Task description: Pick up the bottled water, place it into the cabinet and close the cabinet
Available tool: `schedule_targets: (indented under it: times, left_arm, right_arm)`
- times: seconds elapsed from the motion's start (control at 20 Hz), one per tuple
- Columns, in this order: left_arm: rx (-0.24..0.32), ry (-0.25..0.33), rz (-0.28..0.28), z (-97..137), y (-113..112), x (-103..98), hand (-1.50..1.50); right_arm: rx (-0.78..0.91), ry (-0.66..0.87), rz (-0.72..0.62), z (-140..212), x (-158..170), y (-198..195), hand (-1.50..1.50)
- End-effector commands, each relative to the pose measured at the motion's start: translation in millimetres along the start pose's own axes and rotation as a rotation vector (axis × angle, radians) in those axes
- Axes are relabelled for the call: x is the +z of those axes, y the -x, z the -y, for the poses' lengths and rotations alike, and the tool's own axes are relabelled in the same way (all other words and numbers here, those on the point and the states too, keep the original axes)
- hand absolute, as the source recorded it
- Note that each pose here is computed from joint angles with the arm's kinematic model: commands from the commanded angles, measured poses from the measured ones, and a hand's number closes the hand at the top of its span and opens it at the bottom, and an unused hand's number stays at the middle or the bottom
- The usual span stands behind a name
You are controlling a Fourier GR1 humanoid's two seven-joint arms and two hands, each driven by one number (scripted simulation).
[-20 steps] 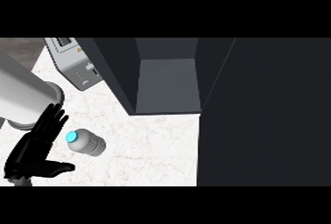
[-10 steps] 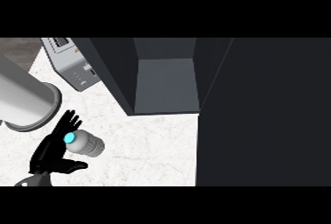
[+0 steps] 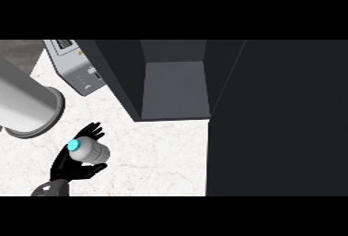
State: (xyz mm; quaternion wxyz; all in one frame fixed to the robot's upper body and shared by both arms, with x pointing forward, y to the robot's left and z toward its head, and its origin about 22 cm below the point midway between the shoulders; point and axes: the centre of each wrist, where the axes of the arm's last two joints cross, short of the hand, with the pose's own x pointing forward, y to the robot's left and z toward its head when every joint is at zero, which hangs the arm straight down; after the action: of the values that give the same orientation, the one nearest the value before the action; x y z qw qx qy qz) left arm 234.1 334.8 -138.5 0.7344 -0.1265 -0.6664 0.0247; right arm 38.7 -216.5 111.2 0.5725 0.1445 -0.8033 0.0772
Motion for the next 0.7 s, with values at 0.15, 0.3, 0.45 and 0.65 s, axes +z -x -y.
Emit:
schedule_targets:
  times: [0.15, 0.3, 0.45, 0.65]
  left_arm:
    - [-0.028, 0.030, 0.057, -1, 9, -3, 1.50]
    - [-0.145, 0.014, 0.088, 13, 25, 2, 1.50]
    - [-0.246, 0.043, 0.184, 4, 23, 11, 1.50]
    - [-0.289, -0.001, 0.226, 37, 43, 6, 1.50]
  right_arm:
    - [0.045, -0.008, 0.047, 0, -7, -47, -1.50]
    - [0.042, -0.018, 0.045, -3, -3, -31, -1.50]
    - [0.034, -0.013, 0.033, -3, 1, -21, -1.50]
    - [0.038, -0.009, 0.028, 0, 4, -36, -1.50]
